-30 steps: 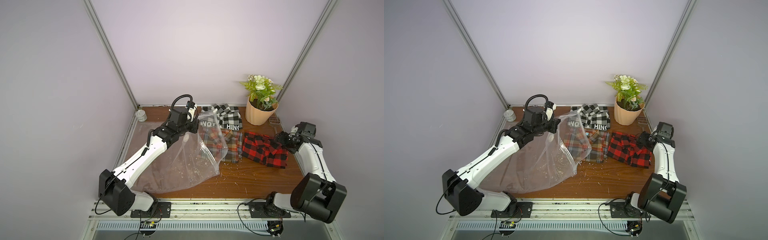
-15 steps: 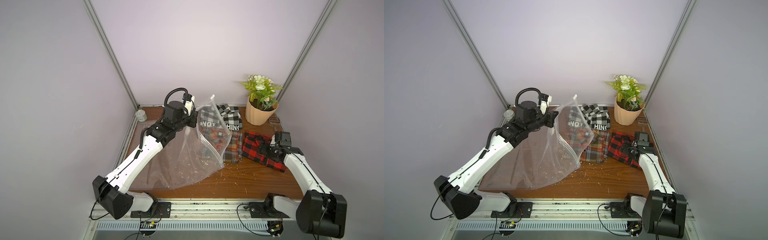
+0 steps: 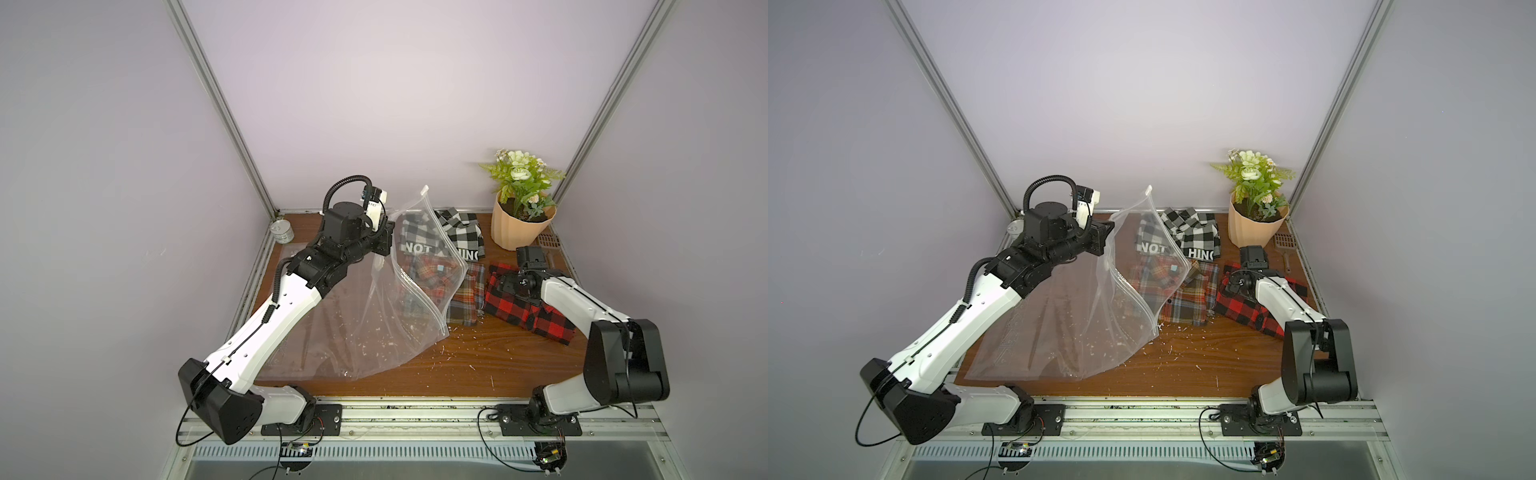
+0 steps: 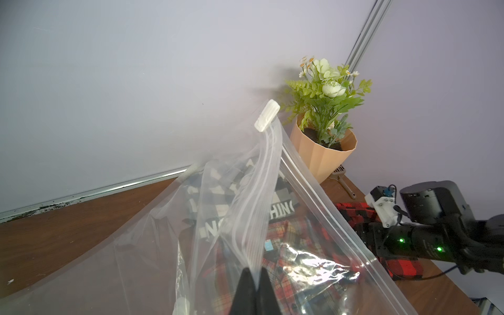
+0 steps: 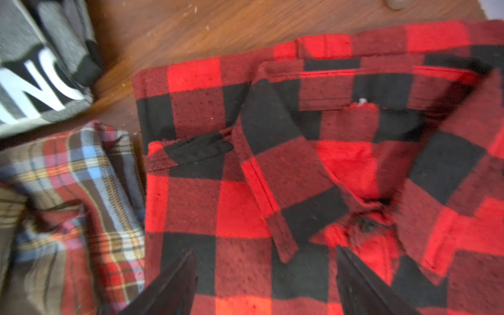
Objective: Take the shirt out of the vacuum bag
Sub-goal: Place the shirt at the center of the board, then adjust the vacuum bag at the center of the board.
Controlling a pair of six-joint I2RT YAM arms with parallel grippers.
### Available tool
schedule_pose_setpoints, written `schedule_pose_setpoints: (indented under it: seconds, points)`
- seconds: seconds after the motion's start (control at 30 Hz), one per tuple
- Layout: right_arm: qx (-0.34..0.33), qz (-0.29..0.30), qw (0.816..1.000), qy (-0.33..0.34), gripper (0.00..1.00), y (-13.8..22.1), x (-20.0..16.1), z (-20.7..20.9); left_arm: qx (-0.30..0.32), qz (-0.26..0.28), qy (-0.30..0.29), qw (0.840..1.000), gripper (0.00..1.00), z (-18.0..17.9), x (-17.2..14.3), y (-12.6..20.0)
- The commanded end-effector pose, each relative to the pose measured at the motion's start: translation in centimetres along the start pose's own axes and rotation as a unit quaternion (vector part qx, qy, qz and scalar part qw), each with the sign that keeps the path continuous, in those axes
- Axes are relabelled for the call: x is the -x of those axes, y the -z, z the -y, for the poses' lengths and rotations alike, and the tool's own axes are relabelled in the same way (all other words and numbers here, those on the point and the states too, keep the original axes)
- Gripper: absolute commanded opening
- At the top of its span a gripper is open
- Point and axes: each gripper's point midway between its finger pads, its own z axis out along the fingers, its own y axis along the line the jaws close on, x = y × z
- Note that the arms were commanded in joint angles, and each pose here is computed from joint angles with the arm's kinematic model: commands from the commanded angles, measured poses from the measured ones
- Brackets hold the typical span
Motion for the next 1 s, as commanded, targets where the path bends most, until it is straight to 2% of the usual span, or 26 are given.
schedule_pose_setpoints:
  seconds: [0.0,0.13,0.17,0.3,0.37,0.43,0.53,0.6,0.67,0.77,0.97]
  points:
    - [-0.039,-0.013,0.999,0.027,0.82,-0.9,-0.7,0.1,-0.006,0.033,-0.010,0.999,0.01,0.6,2.7,1.8]
    - [-0.059,-0.029,0.997,0.043,0.81,-1.3,-2.5,0.4,-0.005,0.032,-0.011,0.999,0.01,0.3,2.8,1.6]
    - [-0.058,-0.032,0.997,0.042,0.81,-1.1,-2.8,0.6,-0.007,0.046,-0.011,0.999,0.01,0.5,4.1,2.0]
    - [-0.043,-0.021,0.998,0.030,0.81,0.4,-3.1,0.9,-0.021,0.055,-0.005,0.998,0.01,0.9,5.0,1.4]
    - [-0.016,0.007,1.000,0.012,0.82,2.2,-1.9,0.5,-0.035,0.055,-0.002,0.998,0.01,1.4,5.4,0.7]
    - [0.049,0.048,0.998,-0.012,0.83,4.9,0.0,-1.0,-0.053,0.054,0.003,0.997,0.00,2.0,5.7,-0.1]
    - [0.170,0.110,0.979,-0.030,0.85,9.6,2.1,-3.7,-0.091,0.059,0.016,0.994,0.00,3.2,6.3,-1.0]
    - [0.258,0.148,0.954,-0.044,0.86,12.8,3.1,-5.5,-0.105,0.063,0.025,0.992,0.01,3.6,6.4,-1.4]
    - [0.318,0.152,0.934,-0.051,0.86,14.6,3.0,-6.9,-0.113,0.060,0.032,0.991,0.01,3.8,6.2,-1.8]
    - [0.385,0.108,0.915,-0.060,0.86,14.7,1.2,-9.1,-0.127,0.052,0.047,0.989,0.01,4.1,5.3,-2.3]
    - [0.432,0.070,0.896,-0.074,0.85,13.3,-2.0,-12.0,-0.152,0.050,0.065,0.985,0.01,4.9,4.9,-2.5]
